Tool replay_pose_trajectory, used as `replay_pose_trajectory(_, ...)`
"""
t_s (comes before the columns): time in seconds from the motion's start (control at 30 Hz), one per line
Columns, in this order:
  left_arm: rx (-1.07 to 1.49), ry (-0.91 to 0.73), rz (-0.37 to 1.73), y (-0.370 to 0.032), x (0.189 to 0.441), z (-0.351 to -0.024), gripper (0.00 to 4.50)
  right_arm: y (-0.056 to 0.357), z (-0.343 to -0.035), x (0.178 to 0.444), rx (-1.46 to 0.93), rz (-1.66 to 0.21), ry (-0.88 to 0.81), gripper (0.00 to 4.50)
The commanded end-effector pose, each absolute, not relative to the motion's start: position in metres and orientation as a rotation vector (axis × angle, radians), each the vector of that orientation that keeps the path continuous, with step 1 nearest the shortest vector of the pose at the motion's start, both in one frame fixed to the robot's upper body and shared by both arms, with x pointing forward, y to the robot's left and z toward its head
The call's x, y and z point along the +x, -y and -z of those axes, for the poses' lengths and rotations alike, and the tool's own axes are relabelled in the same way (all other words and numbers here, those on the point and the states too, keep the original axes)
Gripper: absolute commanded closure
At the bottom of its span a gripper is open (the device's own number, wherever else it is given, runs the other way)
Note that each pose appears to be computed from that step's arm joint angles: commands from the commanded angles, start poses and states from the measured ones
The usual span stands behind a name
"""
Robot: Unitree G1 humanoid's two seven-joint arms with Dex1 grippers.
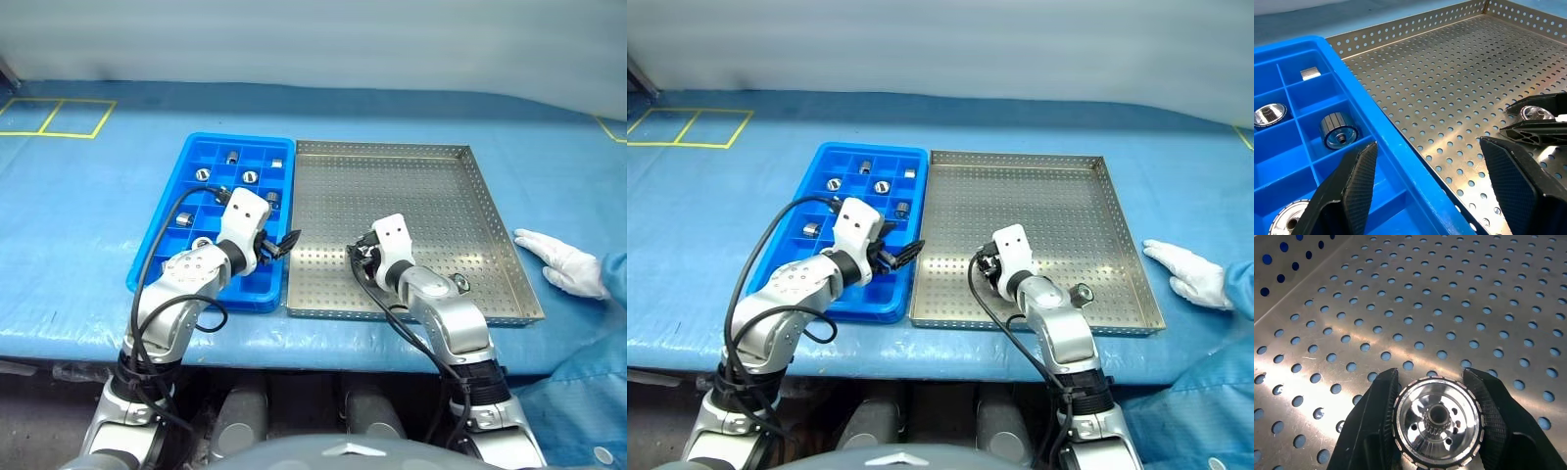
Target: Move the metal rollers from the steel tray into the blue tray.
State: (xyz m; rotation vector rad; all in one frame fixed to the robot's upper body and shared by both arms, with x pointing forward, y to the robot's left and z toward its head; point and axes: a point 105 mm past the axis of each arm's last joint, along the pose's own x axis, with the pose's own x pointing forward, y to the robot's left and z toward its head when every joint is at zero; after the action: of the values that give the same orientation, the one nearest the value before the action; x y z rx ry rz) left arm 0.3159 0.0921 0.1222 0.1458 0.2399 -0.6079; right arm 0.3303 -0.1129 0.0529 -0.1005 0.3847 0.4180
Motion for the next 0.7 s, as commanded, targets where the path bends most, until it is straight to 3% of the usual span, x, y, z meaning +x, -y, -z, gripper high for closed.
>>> replay_pose_trajectory(0.03,0.156,-0.175,0.576,-0.099,0.318,-0.137,0.86,0.099,-0.076,0.333,-0.112,-0.484,-0.295,2.66)
replay_pose_trajectory(0.2,0.181,-0.205,0.469,-0.132,0.315,-0.142,0.86,0.057,-0.116,0.324,-0.096,-0.705,-0.171,2.66)
replay_pose_trajectory(0.4,0.079,-0.203,0.38,-0.176,0.296,-0.163,0.86,-0.014,-0.144,0.288,-0.098,-1.066,-0.112,2.66)
replay_pose_trajectory(0.57,0.004,-0.211,0.406,-0.18,0.277,-0.169,0.86,-0.055,-0.145,0.263,-0.089,-1.301,-0.125,2.66)
replay_pose_trajectory(0.7,0.022,-0.266,0.349,-0.191,0.263,-0.158,0.86,-0.073,-0.131,0.265,-0.118,-1.331,-0.155,2.66)
